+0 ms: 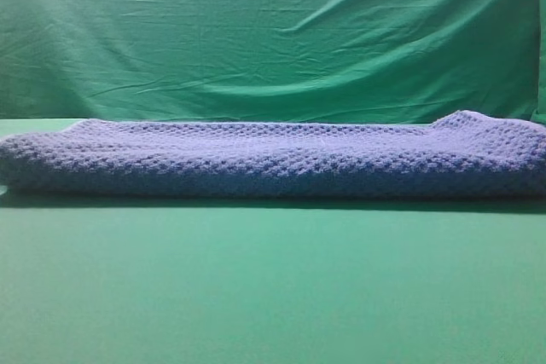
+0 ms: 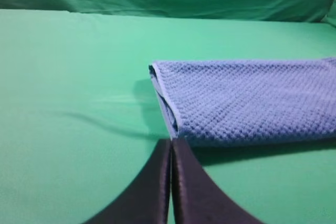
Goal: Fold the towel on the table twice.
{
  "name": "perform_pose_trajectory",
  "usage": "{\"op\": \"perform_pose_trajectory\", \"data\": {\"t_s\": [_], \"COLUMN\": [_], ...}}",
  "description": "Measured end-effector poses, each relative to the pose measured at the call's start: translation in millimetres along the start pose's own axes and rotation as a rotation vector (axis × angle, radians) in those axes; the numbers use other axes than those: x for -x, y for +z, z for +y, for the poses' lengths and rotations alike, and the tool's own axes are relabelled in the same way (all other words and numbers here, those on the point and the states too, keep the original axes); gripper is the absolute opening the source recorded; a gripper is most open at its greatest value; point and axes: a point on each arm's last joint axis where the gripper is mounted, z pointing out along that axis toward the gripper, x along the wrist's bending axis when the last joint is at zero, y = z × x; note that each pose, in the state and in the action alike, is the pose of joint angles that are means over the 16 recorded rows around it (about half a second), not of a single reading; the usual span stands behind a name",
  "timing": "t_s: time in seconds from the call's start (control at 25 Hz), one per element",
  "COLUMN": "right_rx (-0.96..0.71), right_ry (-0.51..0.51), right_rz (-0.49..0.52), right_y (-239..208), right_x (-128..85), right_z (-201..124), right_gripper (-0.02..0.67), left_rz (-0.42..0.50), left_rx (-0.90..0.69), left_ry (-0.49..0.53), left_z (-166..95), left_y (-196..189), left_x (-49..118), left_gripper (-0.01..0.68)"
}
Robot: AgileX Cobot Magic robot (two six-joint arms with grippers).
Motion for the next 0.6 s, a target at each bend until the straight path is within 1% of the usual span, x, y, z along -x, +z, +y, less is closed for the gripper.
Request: {"op": "perform_pose_trajectory", "data": {"t_s": [0.32, 0.6], "right_rx": [0.005, 0.005], "right_ry": [-0.032, -0.037], "right_rz": [-0.016, -0.018], "right_y": [0.0, 0.0], "right_x": [1.4, 1.6], "right_z": [0.5, 0.5], "right_gripper": [0.101, 0.101], "left_rz": [0.005, 0.006], "left_rx": [-0.059, -0.064], "left_ry": [0.036, 0.039], "left_z": [-5.2, -5.7], "left_y": [-0.1, 0.0], "left_x": [-0.6, -0.6], "left_gripper": [0.000, 0.000]}}
